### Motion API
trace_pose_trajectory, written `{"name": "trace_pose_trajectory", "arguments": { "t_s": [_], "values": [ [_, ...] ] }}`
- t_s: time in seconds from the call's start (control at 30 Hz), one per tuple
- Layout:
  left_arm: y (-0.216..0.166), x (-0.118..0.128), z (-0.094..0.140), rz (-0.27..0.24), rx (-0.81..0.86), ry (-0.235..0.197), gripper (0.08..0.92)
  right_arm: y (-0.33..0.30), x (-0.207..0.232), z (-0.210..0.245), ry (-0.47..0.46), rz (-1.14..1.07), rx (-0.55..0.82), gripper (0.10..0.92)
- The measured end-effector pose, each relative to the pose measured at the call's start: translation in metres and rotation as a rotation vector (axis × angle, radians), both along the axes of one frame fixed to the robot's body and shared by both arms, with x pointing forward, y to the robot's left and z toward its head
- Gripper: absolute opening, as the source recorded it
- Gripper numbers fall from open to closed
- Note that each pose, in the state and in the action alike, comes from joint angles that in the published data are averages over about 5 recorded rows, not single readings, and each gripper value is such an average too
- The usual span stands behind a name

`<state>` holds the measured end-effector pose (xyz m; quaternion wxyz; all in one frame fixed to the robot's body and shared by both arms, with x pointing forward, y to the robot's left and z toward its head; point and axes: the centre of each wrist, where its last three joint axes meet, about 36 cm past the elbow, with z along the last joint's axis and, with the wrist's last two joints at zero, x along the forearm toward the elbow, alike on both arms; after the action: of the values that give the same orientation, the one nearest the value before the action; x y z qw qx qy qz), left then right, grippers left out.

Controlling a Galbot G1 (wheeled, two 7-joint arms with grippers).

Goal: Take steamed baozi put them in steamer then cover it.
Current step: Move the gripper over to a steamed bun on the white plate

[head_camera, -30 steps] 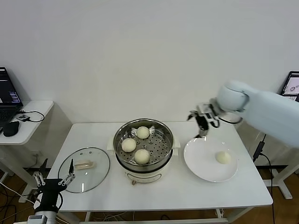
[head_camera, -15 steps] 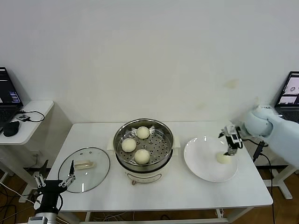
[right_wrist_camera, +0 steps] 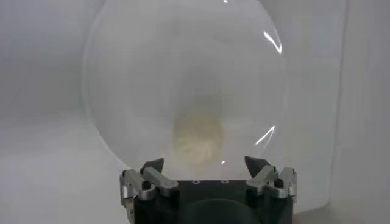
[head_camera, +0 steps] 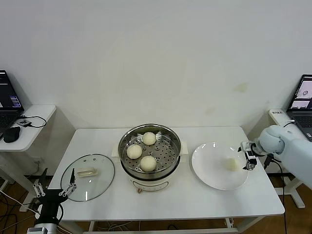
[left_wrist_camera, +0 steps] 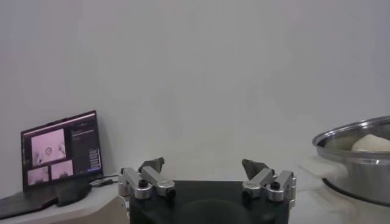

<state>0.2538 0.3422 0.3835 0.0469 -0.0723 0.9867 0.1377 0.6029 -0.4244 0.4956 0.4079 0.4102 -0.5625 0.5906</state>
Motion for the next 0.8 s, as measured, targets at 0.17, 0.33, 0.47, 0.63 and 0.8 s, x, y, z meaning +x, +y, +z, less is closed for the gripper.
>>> {"name": "trace_pose_trajectory", "arguments": {
  "t_s": [0.17,0.33,0.47,0.63,0.8],
  "values": [
    [0.001,0.0,0.0,0.005,0.0,0.0,0.823,0.003,0.008,-0.013,0.001,-0.007,0.002,0.823],
    [0.002,-0.001,-0.002,0.011,-0.001,0.002,0.823,0.01,0.014,-0.026,0.009,-0.01,0.002,0.823],
    [0.002,-0.002,-0.002,0.013,-0.002,0.004,0.823,0.016,0.018,-0.035,0.019,-0.01,0.002,0.823],
    [0.001,-0.002,-0.004,0.016,-0.006,0.005,0.823,0.02,0.022,-0.041,0.03,-0.013,-0.002,0.803],
    [0.001,-0.002,-0.004,0.017,-0.008,0.006,0.823,0.023,0.023,-0.046,0.039,-0.012,-0.006,0.758]
  ]
}}
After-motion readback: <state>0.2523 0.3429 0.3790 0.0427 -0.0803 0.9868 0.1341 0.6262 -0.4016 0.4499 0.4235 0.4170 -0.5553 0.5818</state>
